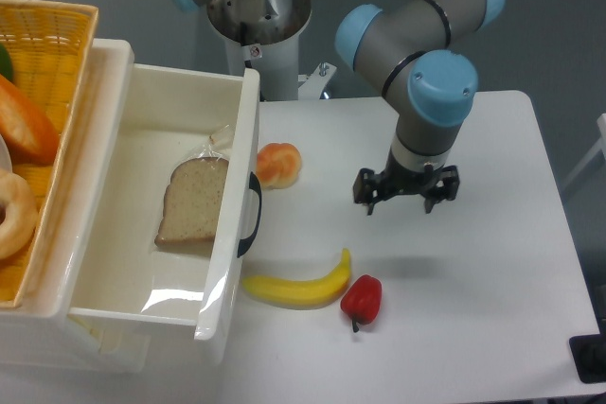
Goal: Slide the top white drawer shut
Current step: 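Move the gripper toward the front panel of the open white drawer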
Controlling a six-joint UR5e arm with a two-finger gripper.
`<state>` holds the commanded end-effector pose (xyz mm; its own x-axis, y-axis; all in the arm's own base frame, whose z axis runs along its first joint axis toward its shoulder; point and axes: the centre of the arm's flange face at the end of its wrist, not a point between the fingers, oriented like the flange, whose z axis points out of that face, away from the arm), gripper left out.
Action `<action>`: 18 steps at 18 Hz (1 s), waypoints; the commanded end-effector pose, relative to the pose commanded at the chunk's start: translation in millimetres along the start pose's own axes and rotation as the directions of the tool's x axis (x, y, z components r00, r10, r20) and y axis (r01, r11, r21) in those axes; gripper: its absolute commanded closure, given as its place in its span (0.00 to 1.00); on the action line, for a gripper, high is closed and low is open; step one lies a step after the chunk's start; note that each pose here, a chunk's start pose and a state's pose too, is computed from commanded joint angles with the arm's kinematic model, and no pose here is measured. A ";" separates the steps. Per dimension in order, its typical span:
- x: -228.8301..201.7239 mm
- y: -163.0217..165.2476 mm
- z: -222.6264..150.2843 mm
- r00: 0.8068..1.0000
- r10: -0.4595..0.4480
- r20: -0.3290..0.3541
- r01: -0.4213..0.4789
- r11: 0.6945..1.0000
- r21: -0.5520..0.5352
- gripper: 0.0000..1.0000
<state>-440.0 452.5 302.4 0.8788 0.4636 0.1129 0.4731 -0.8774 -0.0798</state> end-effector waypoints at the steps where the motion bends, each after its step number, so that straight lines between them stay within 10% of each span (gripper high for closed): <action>1: 8.8 -2.4 1.3 1.000 0.013 -0.006 -0.013 1.000 -0.001 0.00; 18: 76.6 -16.9 28.3 0.992 0.066 -0.106 -0.069 0.997 -0.028 0.00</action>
<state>-378.9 506.3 284.3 0.8965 0.3890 0.2121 0.4092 -0.9105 -0.0599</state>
